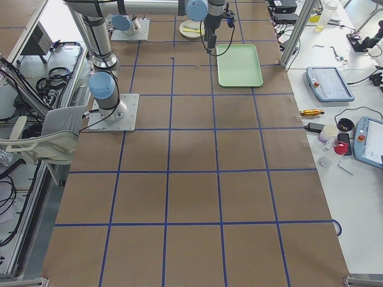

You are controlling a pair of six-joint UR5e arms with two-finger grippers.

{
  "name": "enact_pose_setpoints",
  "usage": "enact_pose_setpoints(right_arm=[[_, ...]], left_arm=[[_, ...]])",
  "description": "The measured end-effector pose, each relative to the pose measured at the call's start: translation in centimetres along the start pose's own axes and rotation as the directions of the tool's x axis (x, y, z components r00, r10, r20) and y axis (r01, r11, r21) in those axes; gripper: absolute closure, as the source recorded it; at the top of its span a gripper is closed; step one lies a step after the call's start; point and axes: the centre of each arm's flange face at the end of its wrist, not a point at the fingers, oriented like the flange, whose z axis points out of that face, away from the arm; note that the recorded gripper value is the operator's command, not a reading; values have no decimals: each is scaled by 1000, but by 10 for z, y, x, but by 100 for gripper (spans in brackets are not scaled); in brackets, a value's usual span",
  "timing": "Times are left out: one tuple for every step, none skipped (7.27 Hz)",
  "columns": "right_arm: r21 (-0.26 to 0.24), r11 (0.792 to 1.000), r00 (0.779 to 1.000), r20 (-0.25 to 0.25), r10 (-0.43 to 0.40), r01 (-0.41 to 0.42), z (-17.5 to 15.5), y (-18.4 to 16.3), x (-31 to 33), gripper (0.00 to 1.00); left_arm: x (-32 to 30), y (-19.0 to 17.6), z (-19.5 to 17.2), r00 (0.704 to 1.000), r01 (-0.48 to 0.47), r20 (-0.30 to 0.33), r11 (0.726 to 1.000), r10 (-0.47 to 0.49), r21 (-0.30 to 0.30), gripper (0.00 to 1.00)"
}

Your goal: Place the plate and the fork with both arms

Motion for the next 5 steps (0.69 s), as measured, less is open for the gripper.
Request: enact_pose_setpoints(right_arm=[[16, 1000, 1000, 3, 15, -15, 0, -2, 0, 7], [28, 999, 999, 0, 36, -36, 0, -3, 1, 0], [28, 998, 999, -2, 48, -48, 1, -3, 1, 0], [21, 998, 999, -2, 53, -53, 2, -2, 0, 0], [14, 998, 999, 0, 54, -54, 3, -2, -1, 0]], left_arm=[[0, -1, 2, 1000, 0, 1, 1000, 0, -1, 0], [0, -1, 2, 1000, 0, 2, 1000, 0, -3, 0], [0, 0, 4, 1000, -1, 3, 1000, 1, -6, 0], [0, 1, 5, 1000, -2, 4, 1000, 2, -9, 0], [0, 2, 4, 1000, -2, 1, 1000, 2, -7, 0]])
